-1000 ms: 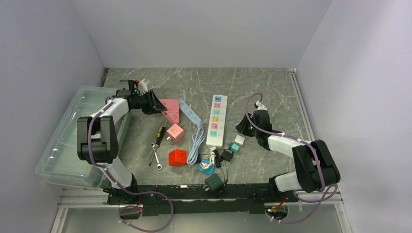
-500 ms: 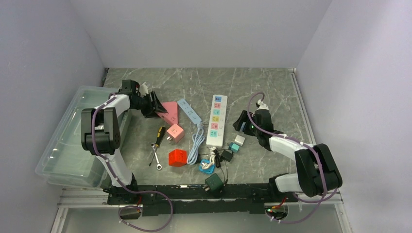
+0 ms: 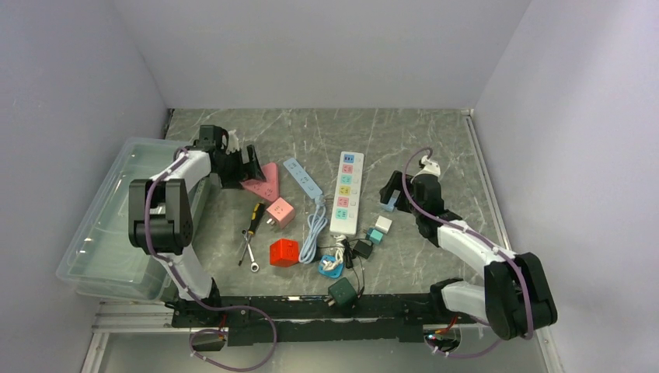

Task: Pull the plug off the socket
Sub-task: Place the socket at the center of the board, then reset both arms

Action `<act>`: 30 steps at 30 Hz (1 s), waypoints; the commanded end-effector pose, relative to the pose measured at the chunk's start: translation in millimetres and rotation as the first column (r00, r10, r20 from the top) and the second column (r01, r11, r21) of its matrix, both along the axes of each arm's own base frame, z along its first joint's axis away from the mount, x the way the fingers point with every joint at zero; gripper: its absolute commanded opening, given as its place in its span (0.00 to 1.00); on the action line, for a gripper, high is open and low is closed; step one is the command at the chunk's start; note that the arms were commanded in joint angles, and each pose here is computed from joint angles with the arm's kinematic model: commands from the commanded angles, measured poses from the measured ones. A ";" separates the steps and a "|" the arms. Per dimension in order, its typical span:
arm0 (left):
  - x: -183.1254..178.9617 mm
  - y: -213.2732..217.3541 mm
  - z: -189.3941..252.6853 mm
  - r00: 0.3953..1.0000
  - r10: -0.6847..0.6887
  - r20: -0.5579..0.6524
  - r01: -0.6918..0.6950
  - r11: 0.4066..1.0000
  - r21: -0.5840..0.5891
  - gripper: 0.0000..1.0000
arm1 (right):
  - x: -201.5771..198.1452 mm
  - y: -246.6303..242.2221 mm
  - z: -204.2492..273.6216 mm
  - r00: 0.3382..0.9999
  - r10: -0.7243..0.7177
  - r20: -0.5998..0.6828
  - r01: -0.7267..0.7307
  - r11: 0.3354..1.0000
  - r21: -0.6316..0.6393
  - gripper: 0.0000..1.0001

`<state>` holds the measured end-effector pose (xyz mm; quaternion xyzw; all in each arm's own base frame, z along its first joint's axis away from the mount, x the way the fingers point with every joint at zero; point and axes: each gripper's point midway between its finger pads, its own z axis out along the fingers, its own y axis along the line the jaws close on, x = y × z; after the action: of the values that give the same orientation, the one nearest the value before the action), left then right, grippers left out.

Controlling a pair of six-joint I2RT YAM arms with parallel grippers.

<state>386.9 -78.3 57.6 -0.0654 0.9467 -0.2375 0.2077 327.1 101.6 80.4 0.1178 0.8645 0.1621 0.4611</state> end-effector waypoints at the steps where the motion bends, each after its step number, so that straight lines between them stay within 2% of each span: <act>1: 13.9 0.8 54.6 0.976 -0.061 0.209 0.031 0.989 0.143 1.00 | 6.0 -17.9 22.7 0.995 -0.061 0.079 0.065 0.996 -0.059 0.96; 5: 11.6 -5.4 97.4 0.925 -0.086 0.369 0.015 0.982 0.190 1.00 | 3.2 -30.2 42.9 0.982 -0.103 0.155 0.116 0.990 -0.076 0.97; 9: 0.3 -3.1 148.6 0.837 -0.060 0.544 -0.062 0.977 0.203 1.00 | -5.1 -34.4 67.0 0.960 -0.110 0.259 0.131 0.989 -0.067 0.99; 15: -38.8 9.9 222.0 0.668 -0.009 0.744 -0.207 0.958 0.197 1.00 | -28.4 -24.7 119.5 0.891 -0.083 0.446 0.143 0.984 -0.103 1.00; 18: -67.0 16.2 240.8 0.616 -0.002 0.788 -0.230 0.956 0.182 1.00 | -36.9 -15.3 143.7 0.876 -0.046 0.481 0.142 0.976 -0.167 1.00; 22: -95.8 36.4 227.9 0.627 0.007 0.779 -0.295 0.928 0.229 1.00 | -38.2 -1.8 162.0 0.885 0.028 0.465 0.114 0.955 -0.275 1.00; 25: -108.8 34.5 219.0 0.642 -0.022 0.767 -0.263 0.933 0.247 1.00 | -35.7 11.9 158.4 0.891 0.112 0.441 0.053 0.937 -0.345 1.00; 27: -112.7 30.7 218.7 0.645 -0.039 0.763 -0.236 0.940 0.247 1.00 | -35.5 20.6 153.8 0.882 0.167 0.441 0.005 0.931 -0.364 1.00; 30: -110.9 33.6 216.7 0.651 -0.031 0.758 -0.251 0.934 0.254 1.00 | -36.9 21.4 154.1 0.872 0.171 0.460 0.002 0.936 -0.352 1.00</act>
<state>277.0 -48.6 282.5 0.0138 0.7850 -0.0797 0.6141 290.8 123.0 227.1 -0.0255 0.7531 0.0631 0.6543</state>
